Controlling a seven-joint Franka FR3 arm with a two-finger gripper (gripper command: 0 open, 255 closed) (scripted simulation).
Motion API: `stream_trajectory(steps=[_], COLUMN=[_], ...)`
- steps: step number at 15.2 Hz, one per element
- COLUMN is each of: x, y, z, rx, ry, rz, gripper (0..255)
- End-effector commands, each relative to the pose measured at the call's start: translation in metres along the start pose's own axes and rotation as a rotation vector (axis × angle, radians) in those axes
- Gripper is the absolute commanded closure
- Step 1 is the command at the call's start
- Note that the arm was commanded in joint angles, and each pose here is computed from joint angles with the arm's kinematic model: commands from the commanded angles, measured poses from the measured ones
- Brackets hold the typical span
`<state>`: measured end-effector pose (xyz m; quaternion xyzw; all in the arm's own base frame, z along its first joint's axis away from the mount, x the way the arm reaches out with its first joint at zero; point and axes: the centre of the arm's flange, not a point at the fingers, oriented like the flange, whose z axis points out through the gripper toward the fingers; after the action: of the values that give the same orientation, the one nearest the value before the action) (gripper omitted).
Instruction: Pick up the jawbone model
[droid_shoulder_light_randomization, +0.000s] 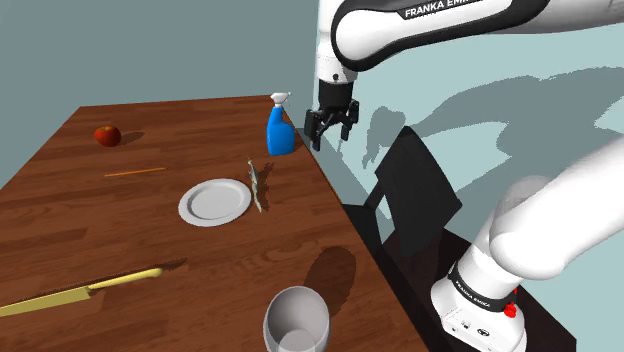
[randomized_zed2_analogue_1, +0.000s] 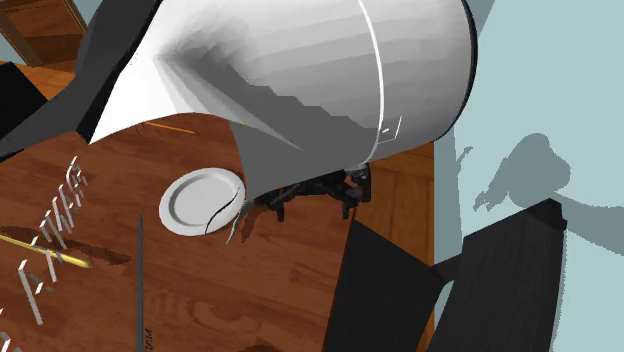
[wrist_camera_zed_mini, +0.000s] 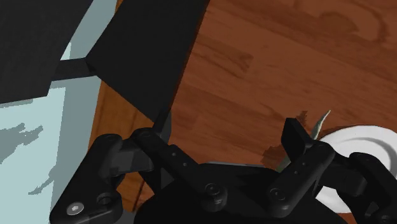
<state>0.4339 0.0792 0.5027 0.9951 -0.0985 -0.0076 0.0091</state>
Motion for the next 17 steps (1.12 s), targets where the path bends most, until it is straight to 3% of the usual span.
stream_trajectory(steps=[1, 17], x=[0.015, 0.153], y=[-0.017, -0.125], z=[0.015, 0.136], rx=[0.011, 0.091], ry=[-0.013, -0.12], rz=[0.034, 0.289], gripper=[0, 0])
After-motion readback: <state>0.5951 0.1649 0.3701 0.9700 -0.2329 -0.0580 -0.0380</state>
